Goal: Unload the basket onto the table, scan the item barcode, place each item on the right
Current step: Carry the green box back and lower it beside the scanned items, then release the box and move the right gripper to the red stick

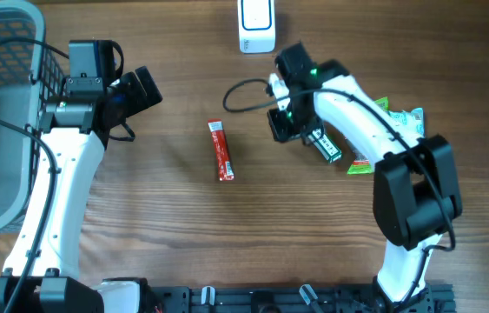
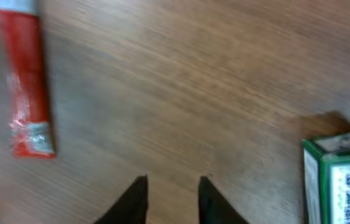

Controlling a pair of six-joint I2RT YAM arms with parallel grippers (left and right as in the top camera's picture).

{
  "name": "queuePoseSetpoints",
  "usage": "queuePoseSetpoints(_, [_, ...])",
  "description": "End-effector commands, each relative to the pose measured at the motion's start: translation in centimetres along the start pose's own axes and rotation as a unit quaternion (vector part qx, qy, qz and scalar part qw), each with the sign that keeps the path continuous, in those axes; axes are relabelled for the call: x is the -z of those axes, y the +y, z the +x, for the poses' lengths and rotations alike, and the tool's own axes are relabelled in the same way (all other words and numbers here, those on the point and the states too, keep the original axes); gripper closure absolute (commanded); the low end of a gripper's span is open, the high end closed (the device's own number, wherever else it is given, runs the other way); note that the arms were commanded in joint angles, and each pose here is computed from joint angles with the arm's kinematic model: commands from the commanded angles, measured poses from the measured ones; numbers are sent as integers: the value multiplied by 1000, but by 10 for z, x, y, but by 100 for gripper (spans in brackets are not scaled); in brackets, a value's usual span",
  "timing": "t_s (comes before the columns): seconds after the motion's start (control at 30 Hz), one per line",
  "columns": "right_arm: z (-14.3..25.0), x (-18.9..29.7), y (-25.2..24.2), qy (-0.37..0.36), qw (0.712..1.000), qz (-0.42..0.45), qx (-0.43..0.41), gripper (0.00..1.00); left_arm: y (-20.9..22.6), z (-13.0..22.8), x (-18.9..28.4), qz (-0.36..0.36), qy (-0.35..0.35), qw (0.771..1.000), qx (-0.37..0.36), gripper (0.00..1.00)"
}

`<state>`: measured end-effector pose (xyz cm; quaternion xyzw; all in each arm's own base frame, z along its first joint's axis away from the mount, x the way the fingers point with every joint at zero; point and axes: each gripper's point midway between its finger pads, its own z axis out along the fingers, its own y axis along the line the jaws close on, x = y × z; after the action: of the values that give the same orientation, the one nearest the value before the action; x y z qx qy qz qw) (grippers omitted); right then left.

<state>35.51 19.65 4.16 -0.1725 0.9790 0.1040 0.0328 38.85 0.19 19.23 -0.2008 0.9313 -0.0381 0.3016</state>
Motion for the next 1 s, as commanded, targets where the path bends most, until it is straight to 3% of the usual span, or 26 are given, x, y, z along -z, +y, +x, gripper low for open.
queuePoseSetpoints(0.0, [12, -16, -44, -7, 995, 90, -52, 73, 3, -4, 0, -7, -4, 1000, -3, 0])
queuePoseSetpoints(0.13, [16, -10, -93, -21, 977, 176, -120, 71, 3, -4, 0, -7, -4, 1000, -4, 0])
queuePoseSetpoints(0.23, [17, -3, -112, -21, 971, 178, -160, 65, 3, -4, 0, -7, -4, 1000, -4, 0])
queuePoseSetpoints(0.33, [6, -3, -76, -17, 992, 65, -110, 51, 3, -4, 0, -7, -4, 1000, -3, 0])
queuePoseSetpoints(0.57, [-21, 10, 45, -43, 987, -151, -22, 45, 3, -4, 0, -7, -4, 1000, -3, 0])
queuePoseSetpoints(0.7, [-33, 2, 92, -79, 985, -145, 41, 43, 3, -4, 0, -7, -4, 1000, -4, 0])
queuePoseSetpoints(0.8, [-43, -6, 109, -116, 989, -91, 26, 43, 3, -3, 0, -7, -4, 1000, -4, 0])
queuePoseSetpoints(0.97, [-54, -14, 130, -169, 983, -66, 10, 57, 3, -4, 0, -7, -4, 1000, -4, 0])
